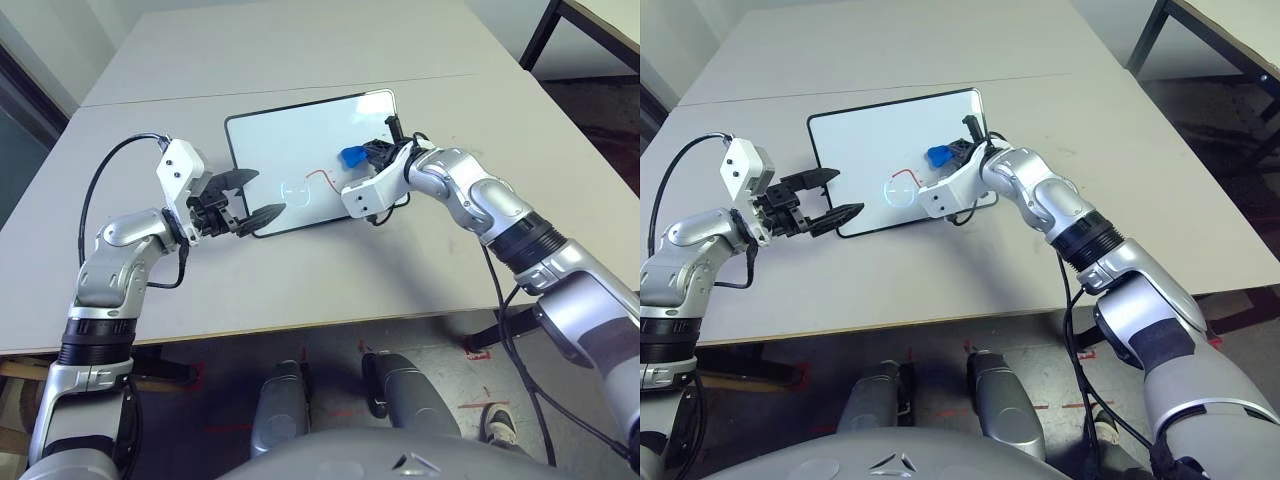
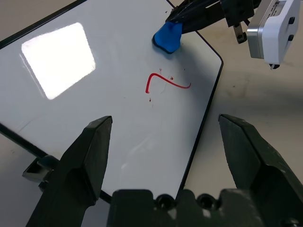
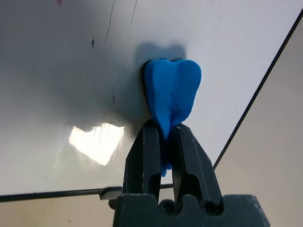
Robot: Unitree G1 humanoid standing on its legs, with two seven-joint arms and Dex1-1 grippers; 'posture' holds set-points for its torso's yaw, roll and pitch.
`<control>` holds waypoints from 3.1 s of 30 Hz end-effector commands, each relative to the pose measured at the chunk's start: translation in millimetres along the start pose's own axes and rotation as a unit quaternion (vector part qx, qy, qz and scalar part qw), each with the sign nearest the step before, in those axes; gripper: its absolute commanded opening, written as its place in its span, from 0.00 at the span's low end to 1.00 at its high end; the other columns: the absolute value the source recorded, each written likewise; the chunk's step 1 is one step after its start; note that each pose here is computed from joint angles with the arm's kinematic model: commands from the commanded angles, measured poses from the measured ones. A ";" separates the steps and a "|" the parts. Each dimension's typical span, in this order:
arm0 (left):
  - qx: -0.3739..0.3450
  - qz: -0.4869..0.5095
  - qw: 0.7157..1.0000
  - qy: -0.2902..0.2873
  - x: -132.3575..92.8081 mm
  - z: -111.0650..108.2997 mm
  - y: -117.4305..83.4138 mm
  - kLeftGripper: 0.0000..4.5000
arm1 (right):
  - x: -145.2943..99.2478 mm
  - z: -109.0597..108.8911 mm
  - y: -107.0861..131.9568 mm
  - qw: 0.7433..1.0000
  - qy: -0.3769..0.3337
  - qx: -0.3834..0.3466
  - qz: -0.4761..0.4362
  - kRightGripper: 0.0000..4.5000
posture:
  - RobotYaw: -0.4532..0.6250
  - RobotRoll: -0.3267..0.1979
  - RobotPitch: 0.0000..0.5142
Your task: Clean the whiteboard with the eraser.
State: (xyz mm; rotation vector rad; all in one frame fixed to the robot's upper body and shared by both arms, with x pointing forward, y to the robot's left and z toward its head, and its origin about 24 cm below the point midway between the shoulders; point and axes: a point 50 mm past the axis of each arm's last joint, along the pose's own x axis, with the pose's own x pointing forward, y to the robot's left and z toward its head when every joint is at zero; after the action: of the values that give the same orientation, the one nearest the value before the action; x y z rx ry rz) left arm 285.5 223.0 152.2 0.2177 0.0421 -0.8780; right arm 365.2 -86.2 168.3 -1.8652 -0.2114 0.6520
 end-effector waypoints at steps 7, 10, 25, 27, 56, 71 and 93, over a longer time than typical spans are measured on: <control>0.008 -0.007 1.000 0.003 4.1 0.5 -0.6 1.00 | -6.2 -35.7 11.1 0.997 0.067 -0.002 0.029 0.03 | 0.32 0.62 0.21; 0.009 -0.008 1.000 0.003 4.7 0.7 0.1 1.00 | -7.6 -44.1 10.4 0.996 0.085 0.005 0.027 0.03 | 0.31 0.62 0.20; 0.012 0.002 1.000 0.005 0.8 1.5 3.7 1.00 | -5.5 -48.7 -5.7 0.994 0.100 0.038 0.005 0.03 | 0.32 0.62 0.20; 0.013 0.006 1.000 0.007 -2.2 1.3 4.9 1.00 | -7.0 -42.8 -10.4 0.995 0.087 0.037 0.000 0.03 | 0.33 0.62 0.20; 0.040 0.031 0.999 0.014 -18.7 -3.6 15.1 1.00 | 5.0 42.3 1.9 0.999 -0.010 0.031 -0.014 0.03 | 0.33 0.62 0.20; 0.035 0.022 0.999 0.022 -16.4 -5.5 14.0 1.00 | 17.1 62.0 1.8 0.999 -0.029 0.001 -0.013 0.03 | 0.32 0.62 0.24; 0.026 0.031 0.999 0.028 -19.8 -9.4 12.3 1.00 | 14.8 84.3 -6.7 0.995 -0.089 -0.051 -0.006 0.03 | 0.33 0.62 0.24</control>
State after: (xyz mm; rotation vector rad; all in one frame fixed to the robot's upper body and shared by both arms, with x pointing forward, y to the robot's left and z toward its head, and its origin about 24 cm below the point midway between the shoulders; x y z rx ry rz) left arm 284.1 247.4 149.3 0.2820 0.0477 -0.8133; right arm 333.8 -6.3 150.6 -1.8693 -0.4046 0.8021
